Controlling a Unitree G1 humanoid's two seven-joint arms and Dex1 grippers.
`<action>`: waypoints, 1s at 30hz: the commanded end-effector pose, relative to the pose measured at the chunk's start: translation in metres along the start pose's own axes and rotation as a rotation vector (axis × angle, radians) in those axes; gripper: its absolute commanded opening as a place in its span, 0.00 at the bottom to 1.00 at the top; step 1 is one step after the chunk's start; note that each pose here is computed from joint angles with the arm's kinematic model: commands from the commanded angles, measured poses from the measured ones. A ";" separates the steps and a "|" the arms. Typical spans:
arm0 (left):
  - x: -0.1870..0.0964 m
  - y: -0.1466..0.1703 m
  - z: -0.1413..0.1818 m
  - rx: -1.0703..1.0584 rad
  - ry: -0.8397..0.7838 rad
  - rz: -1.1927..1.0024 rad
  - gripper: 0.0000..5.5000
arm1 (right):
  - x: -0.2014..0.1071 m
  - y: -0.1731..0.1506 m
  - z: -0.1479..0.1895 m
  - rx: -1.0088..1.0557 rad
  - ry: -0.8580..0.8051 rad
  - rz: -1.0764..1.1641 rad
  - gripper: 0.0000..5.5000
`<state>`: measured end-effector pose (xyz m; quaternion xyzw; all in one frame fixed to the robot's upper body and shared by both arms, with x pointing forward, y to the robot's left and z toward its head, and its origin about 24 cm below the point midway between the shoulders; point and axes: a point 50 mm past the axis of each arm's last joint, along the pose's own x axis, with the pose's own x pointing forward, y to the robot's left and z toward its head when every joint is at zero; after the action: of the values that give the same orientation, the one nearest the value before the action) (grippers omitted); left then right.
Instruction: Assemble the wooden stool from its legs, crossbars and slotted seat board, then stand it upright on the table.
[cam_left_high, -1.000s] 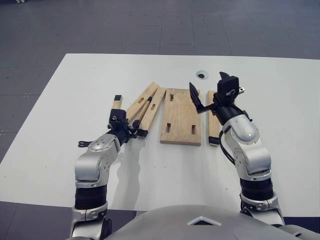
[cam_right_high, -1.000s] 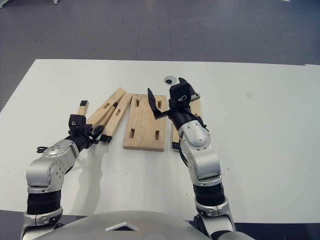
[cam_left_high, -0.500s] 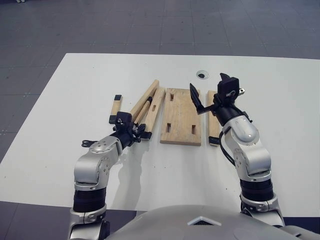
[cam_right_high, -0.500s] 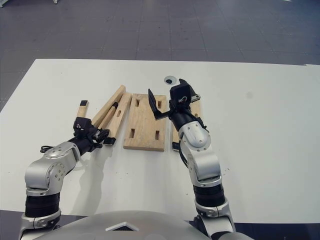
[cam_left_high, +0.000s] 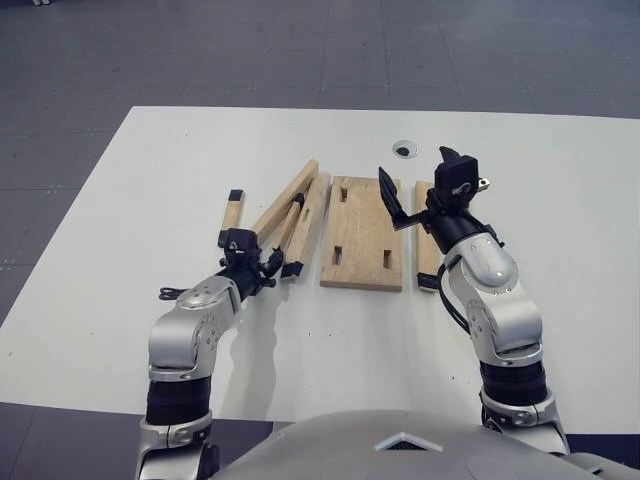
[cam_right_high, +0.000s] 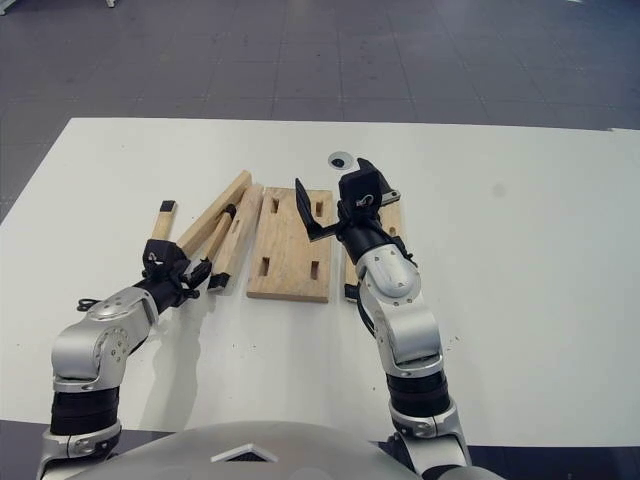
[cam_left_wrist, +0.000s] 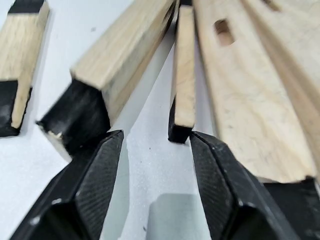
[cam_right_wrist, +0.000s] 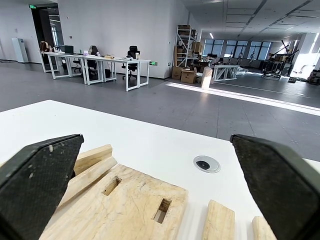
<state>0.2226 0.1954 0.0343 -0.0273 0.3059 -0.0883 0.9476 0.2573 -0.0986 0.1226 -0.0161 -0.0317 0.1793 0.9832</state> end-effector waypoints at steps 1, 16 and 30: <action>0.001 0.003 0.000 -0.018 -0.003 0.027 0.45 | -0.002 0.002 -0.003 0.006 0.022 -0.005 1.00; 0.014 -0.014 0.004 -0.019 -0.041 -0.028 0.45 | 0.000 0.002 0.000 0.007 0.020 -0.004 1.00; 0.029 -0.015 -0.005 -0.075 -0.031 -0.001 0.31 | 0.004 -0.003 0.006 -0.005 -0.001 -0.010 1.00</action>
<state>0.2477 0.1733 0.0243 -0.0500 0.2715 -0.0876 0.9571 0.2581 -0.0969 0.1243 -0.0108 -0.0298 0.1795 0.9833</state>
